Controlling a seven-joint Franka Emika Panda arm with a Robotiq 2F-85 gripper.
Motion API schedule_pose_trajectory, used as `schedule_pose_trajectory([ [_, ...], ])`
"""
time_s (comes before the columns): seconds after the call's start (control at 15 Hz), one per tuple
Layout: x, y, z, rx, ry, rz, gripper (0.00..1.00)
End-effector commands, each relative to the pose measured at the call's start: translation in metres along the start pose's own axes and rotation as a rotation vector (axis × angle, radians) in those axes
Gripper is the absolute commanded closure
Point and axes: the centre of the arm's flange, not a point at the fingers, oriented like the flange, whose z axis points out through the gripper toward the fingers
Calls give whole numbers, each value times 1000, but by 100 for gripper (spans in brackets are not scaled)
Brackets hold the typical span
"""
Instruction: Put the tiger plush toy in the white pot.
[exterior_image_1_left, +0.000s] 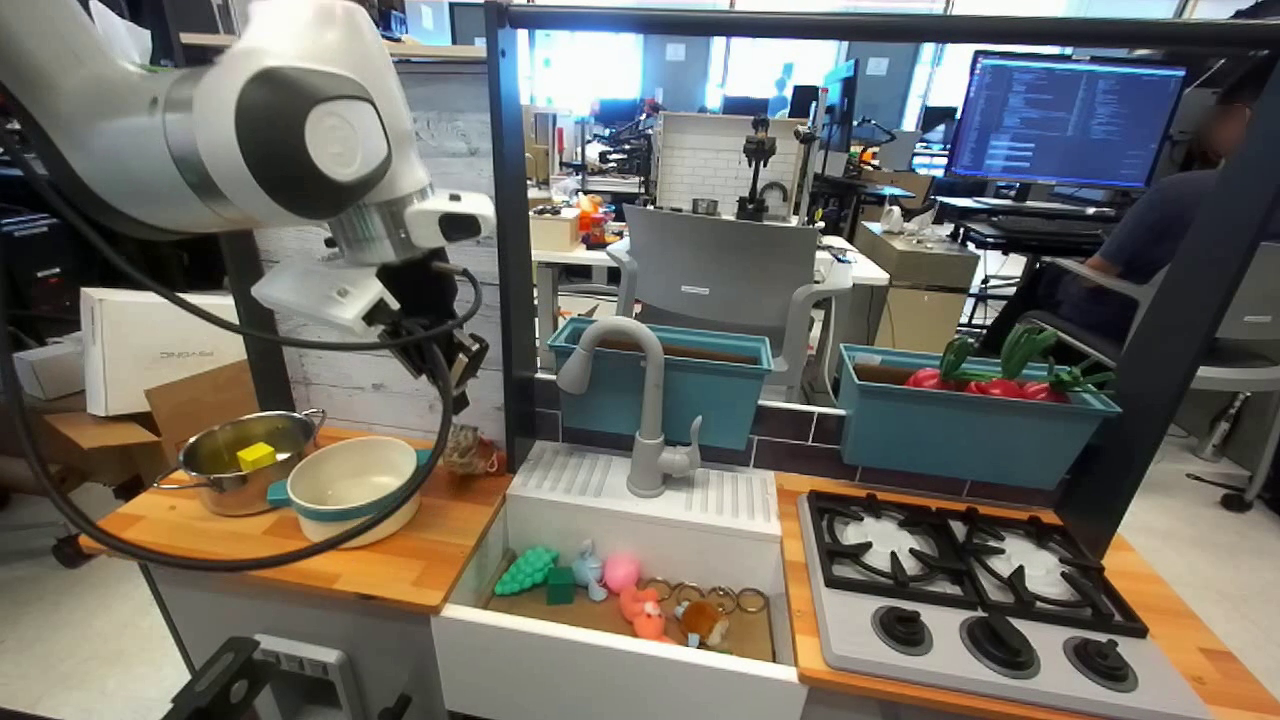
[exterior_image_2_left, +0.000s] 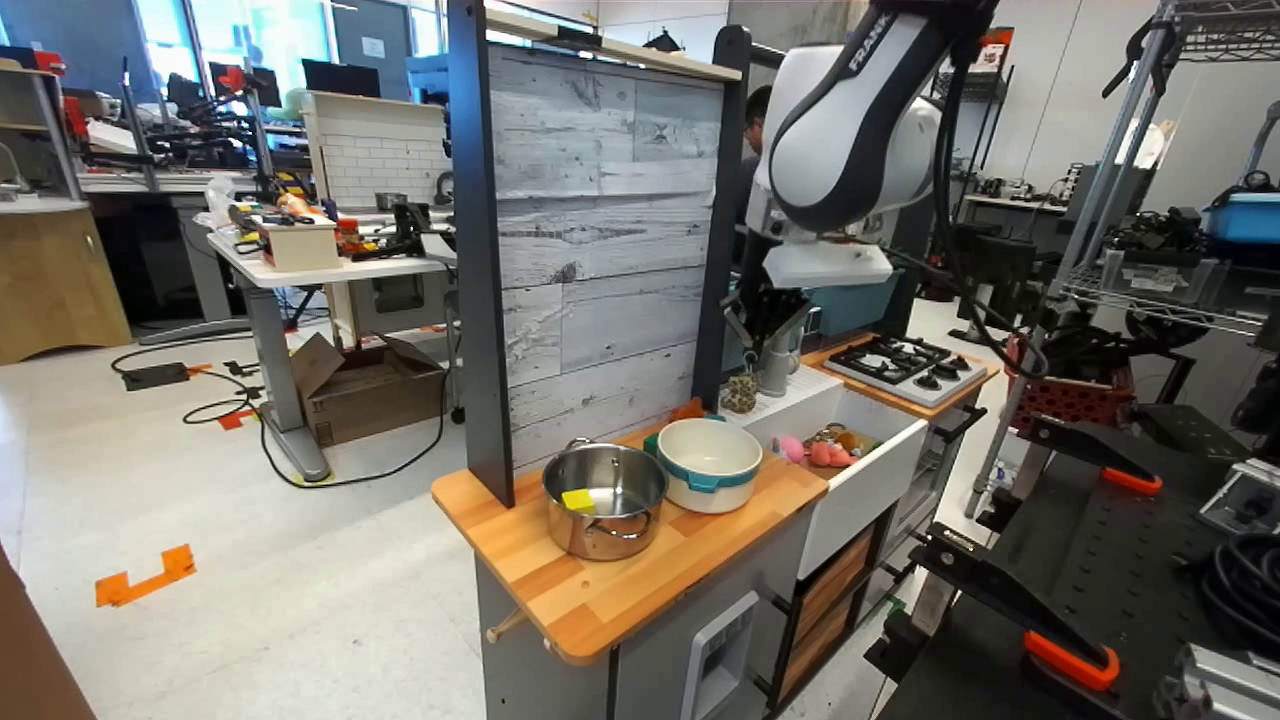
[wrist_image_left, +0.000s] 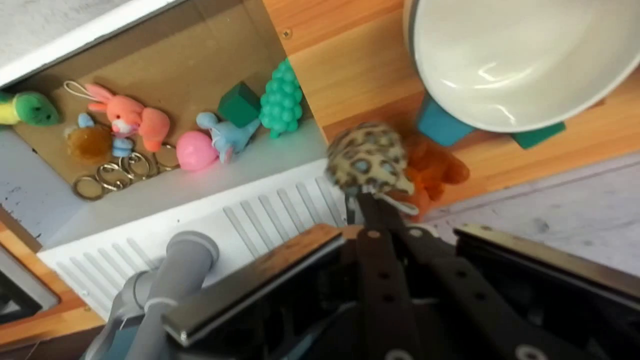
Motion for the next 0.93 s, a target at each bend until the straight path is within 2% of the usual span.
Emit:
schedule_pose_trajectory([
  [0.0, -25, 9, -68, 80, 59, -10, 100],
  [0.33, -40, -14, -97, 96, 55, -108, 100],
  [0.87, -44, -73, -111, 99, 98, -237, 100],
])
